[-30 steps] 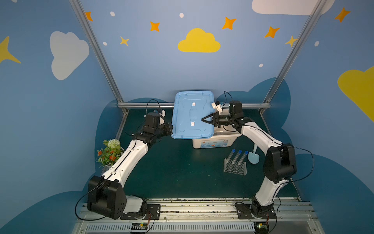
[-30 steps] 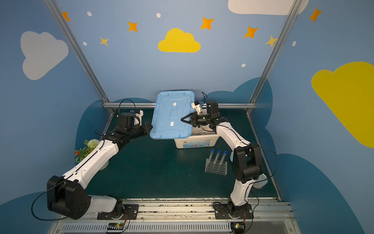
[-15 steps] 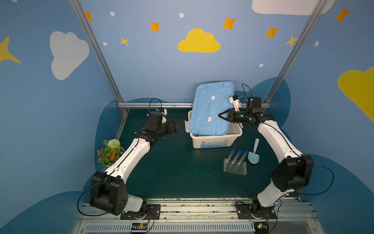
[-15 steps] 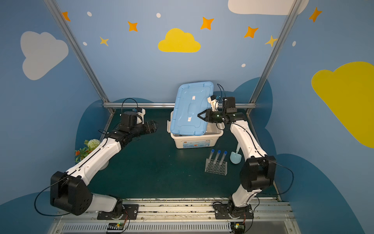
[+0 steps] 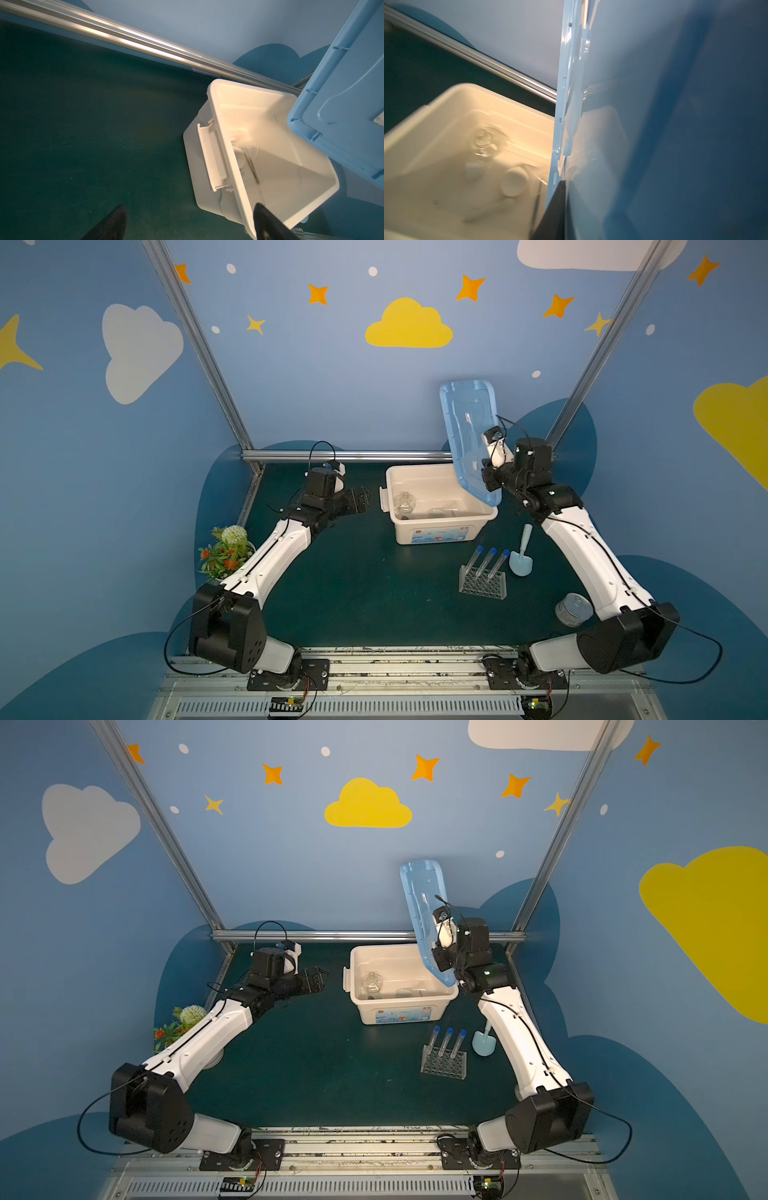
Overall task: Organize the chemistry lab equipment
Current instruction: 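Swing the lid upright and over the box with the right gripper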
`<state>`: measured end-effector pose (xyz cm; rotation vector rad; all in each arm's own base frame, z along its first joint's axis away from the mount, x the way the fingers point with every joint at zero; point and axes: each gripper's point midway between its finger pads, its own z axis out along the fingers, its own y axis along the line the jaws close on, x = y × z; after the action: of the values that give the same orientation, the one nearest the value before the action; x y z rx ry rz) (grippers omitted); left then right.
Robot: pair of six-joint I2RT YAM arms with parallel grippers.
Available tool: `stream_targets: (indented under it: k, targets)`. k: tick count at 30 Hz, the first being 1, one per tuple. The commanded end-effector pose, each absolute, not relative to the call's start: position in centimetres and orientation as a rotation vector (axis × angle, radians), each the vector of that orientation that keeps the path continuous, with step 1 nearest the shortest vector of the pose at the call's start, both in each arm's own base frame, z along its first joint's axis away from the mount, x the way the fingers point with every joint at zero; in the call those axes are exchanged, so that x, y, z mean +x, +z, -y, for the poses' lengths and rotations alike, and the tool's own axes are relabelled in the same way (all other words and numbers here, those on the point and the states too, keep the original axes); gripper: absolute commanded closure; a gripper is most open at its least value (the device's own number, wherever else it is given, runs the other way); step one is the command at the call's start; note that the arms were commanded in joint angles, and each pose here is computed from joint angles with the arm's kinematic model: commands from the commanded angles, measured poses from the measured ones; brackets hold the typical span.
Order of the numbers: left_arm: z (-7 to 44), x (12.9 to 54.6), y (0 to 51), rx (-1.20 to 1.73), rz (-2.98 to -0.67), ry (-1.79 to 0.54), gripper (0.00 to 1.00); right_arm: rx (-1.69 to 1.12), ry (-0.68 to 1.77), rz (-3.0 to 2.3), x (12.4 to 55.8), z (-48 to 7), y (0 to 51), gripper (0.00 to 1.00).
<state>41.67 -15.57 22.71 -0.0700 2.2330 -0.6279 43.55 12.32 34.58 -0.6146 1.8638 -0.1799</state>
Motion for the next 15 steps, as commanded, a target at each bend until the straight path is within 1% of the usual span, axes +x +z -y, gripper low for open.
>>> stream_targets:
  k: [1,2,4,12,15]
  targets:
    - [16.5,42.4,23.2,-0.034,-2.213,-0.678,0.05,-0.683,-0.589,-1.626,45.0,-11.3,37.7,1.0]
    - [16.8,42.5,23.2,-0.032,-2.21,-0.695,0.05,-0.69,-0.671,-1.565,45.3,-11.5,37.7,1.0]
    - [17.3,42.6,23.0,-0.023,-2.217,-0.726,0.05,-0.675,-0.758,-1.452,45.2,-12.3,38.6,1.0]
    - [17.6,42.7,22.3,-0.019,-2.229,-0.739,0.05,-0.775,-0.781,-1.302,43.0,-17.2,41.3,1.0]
    - [17.6,42.8,22.0,-0.024,-2.232,-0.739,0.05,-0.824,-0.784,-1.246,42.3,-19.0,41.4,0.99]
